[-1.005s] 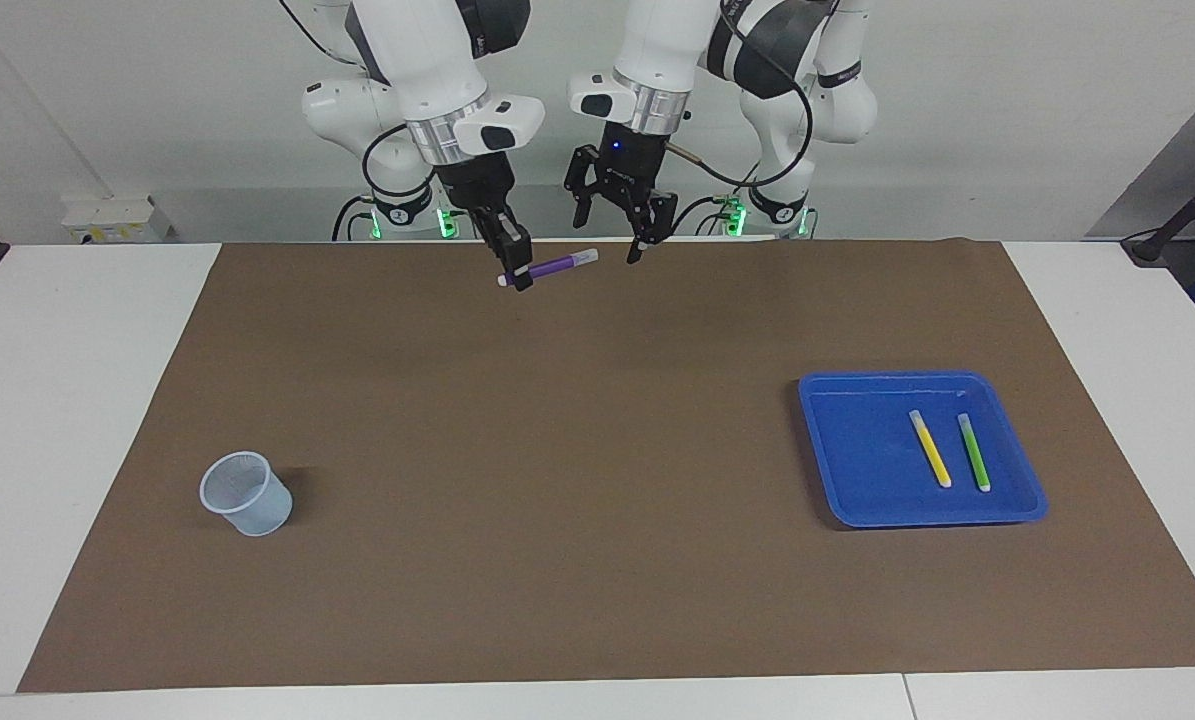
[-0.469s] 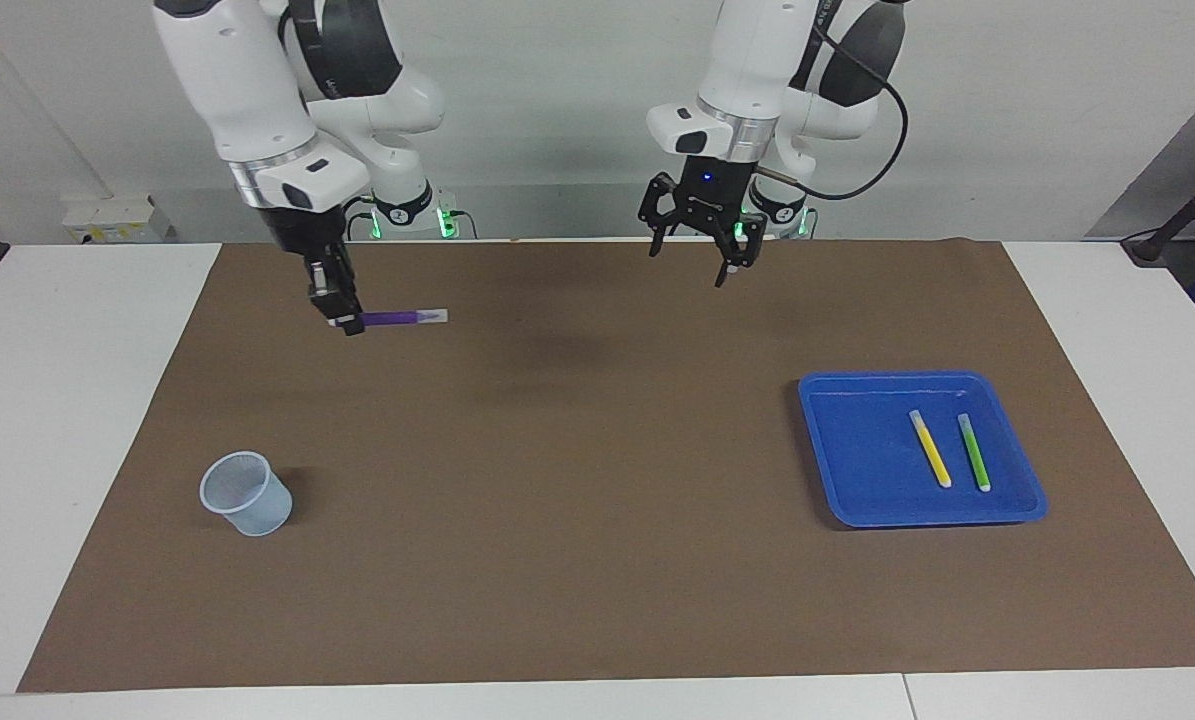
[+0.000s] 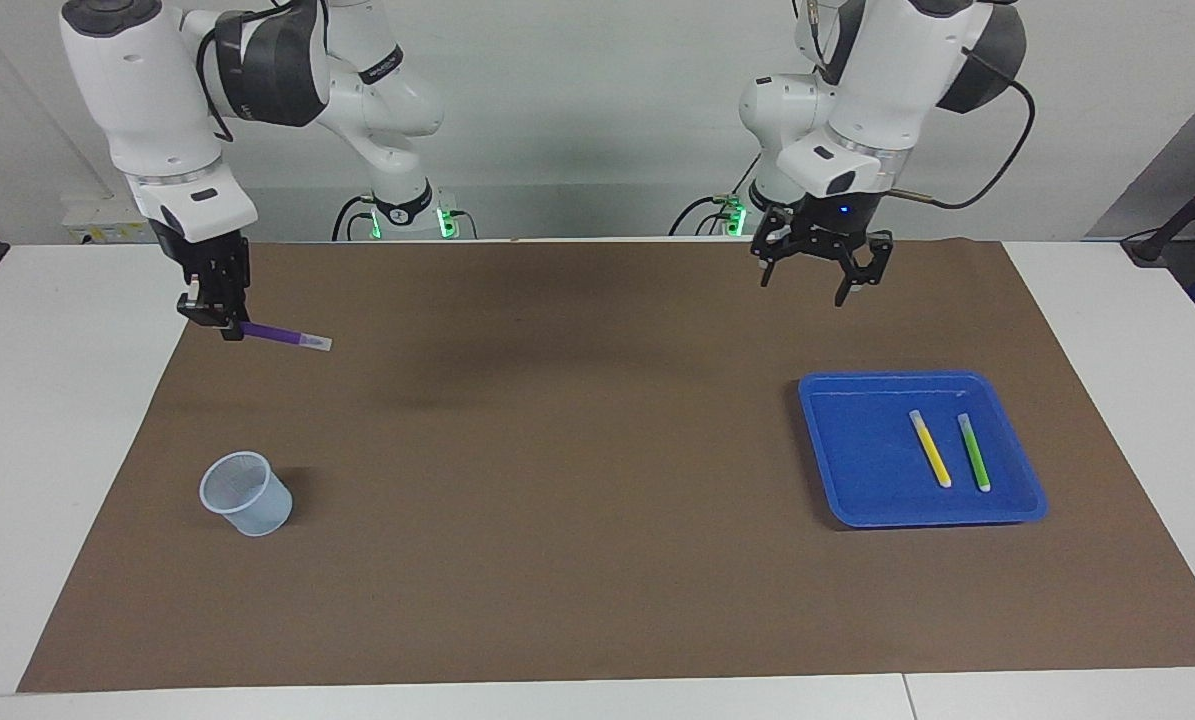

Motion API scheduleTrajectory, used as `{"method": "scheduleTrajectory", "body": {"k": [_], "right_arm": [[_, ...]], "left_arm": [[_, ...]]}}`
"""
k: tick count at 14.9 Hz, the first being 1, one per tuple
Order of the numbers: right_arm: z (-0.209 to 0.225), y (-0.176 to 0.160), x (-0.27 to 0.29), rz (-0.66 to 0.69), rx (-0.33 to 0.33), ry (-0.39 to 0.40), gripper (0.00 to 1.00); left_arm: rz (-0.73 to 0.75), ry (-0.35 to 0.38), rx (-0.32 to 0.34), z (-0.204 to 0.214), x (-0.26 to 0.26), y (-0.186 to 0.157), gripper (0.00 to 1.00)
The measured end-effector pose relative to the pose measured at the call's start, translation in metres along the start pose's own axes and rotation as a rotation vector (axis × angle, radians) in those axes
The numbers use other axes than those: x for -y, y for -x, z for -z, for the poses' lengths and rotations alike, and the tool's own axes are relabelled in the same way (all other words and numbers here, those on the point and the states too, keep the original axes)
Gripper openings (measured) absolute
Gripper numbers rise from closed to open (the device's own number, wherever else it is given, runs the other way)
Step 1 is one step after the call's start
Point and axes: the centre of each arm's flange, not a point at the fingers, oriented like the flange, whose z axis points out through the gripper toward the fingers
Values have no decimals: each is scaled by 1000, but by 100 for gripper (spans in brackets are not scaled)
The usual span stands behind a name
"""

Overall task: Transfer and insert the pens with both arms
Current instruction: 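Insert the purple pen into the white cup with the right gripper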

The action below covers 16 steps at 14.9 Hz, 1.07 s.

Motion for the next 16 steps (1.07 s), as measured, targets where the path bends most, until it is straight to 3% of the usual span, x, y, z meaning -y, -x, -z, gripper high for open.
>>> {"method": "scheduleTrajectory", "body": {"k": [9, 14, 16], "right_arm": [[-89, 15, -11, -184, 165, -129, 19], [-84, 31, -28, -149, 351, -90, 19], [-88, 31, -32, -117, 397, -82, 19]], "left_arm": [[280, -37, 28, 8, 150, 34, 100], [324, -43, 49, 0, 168, 50, 100], [344, -53, 33, -3, 177, 56, 100]]}}
